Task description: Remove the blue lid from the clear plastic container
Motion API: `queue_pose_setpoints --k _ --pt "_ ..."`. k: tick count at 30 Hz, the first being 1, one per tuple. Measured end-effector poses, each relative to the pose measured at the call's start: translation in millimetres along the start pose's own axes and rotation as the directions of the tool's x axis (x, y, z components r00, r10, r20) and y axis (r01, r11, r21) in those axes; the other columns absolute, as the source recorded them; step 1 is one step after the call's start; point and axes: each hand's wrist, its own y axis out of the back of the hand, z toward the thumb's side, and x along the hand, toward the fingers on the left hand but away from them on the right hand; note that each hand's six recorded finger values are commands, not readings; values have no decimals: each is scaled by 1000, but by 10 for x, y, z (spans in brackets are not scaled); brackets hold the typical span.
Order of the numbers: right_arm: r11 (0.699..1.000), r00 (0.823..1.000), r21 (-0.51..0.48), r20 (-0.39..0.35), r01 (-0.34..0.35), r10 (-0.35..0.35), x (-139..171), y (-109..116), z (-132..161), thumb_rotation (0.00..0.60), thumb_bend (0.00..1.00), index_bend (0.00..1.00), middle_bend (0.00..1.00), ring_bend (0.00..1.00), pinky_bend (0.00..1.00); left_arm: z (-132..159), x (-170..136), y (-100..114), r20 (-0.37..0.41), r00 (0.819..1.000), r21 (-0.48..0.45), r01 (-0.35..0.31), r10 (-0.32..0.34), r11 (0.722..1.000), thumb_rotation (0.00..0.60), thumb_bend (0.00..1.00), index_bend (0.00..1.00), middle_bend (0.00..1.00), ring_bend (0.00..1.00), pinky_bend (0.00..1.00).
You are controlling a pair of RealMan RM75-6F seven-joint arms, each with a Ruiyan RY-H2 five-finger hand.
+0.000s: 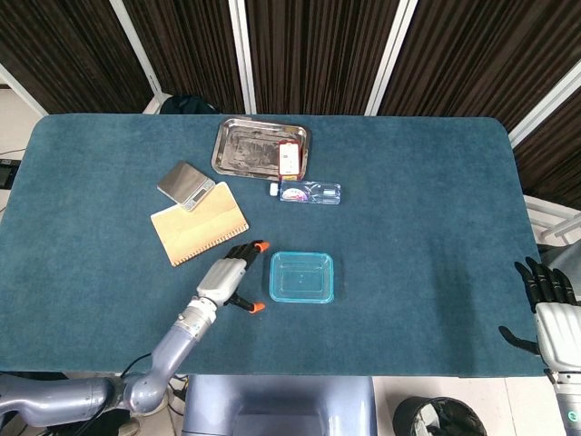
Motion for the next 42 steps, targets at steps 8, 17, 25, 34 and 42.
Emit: queue_pose_setpoints --k 8,17,25,34,42 --pt "1000 1000 -9 5 -5 5 4 4 -4 600 238 0 0 0 0 177 167 -182 36 999 -21 28 -28 999 600 0 0 0 0 0" --pt "1000 1000 -10 4 -4 4 10 6 7 600 238 0 0 0 0 271 348 -258 31 999 -82 35 -33 996 600 0 0 0 0 48" --pt "1000 1000 -16 5 -6 6 16 9 15 600 238 0 0 0 0 326 449 -277 43 999 -60 18 -15 998 600 0 0 0 0 153" --pt "1000 1000 -28 13 -7 7 22 13 13 600 238 0 0 0 0 332 530 -341 44 999 -17 6 -5 1000 600 94 170 205 192 365" --pt "1000 1000 -27 12 -1 2 15 34 14 600 238 0 0 0 0 385 540 -330 86 996 49 -23 19 999 600 147 246 289 245 413"
